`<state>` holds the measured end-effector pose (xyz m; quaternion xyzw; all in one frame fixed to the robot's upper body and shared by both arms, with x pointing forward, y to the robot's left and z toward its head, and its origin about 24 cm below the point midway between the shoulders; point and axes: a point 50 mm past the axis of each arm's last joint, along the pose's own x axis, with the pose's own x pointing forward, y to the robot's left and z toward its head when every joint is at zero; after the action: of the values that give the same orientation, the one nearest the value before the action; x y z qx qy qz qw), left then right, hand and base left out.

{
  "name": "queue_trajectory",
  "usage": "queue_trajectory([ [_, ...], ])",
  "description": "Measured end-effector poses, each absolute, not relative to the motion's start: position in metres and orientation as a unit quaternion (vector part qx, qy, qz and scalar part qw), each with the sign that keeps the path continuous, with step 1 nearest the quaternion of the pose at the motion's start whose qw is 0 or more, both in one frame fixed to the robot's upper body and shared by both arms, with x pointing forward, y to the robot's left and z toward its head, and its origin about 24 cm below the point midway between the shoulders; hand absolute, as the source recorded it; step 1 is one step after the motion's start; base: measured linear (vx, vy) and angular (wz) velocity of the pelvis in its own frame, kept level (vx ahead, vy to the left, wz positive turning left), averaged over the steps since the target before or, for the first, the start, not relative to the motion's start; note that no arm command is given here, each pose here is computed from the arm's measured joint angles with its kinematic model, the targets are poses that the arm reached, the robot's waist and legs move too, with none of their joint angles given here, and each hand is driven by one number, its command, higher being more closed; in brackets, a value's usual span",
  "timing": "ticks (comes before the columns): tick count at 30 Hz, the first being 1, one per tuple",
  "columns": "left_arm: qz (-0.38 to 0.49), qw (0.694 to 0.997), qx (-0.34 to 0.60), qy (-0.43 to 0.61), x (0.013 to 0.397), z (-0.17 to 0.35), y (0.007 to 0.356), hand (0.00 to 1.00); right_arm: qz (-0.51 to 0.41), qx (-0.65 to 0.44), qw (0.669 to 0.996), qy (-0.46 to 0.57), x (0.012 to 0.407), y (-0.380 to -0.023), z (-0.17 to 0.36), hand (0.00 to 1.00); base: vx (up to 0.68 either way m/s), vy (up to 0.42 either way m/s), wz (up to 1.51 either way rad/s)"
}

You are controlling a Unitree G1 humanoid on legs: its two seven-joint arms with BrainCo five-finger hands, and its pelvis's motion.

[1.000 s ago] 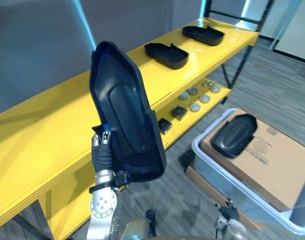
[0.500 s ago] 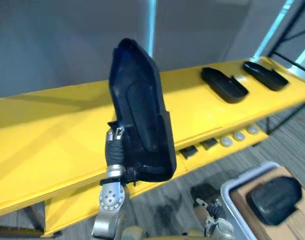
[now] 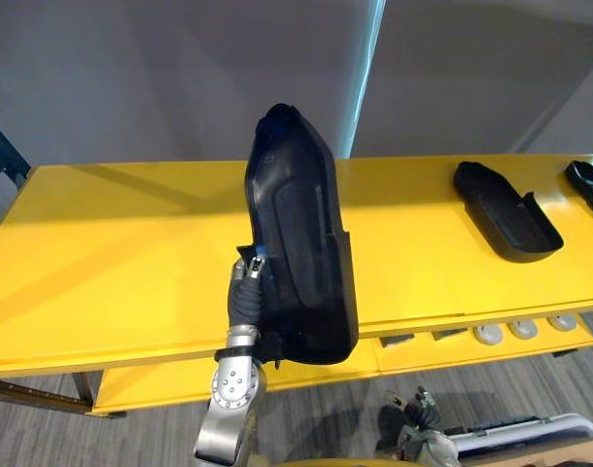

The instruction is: Walk over and take plastic housings, then place them on the shelf

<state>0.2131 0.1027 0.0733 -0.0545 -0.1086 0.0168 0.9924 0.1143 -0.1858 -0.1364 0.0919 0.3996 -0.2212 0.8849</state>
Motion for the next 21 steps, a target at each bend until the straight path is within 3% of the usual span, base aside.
queue_trajectory([
  [8, 0.023, 0.993, -0.010, -0.113, 0.234, 0.072, 0.104, 1.00, -0.240, 0.093, 0.870, 0.420, 0.099, -0.192, -0.143, 0.00, 0.04, 0.007, -0.12],
  [15, 0.052, 0.997, 0.039, -0.047, 0.251, 0.044, 0.116, 1.00, -0.257, 0.081, 0.859, 0.436, 0.094, -0.207, -0.147, 0.00, 0.00, 0.034, -0.09],
  [21, 0.121, 0.990, 0.076, -0.022, 0.272, 0.039, 0.147, 1.00, -0.242, 0.092, 0.864, 0.432, 0.104, -0.198, -0.147, 0.00, -0.11, 0.034, -0.11],
])
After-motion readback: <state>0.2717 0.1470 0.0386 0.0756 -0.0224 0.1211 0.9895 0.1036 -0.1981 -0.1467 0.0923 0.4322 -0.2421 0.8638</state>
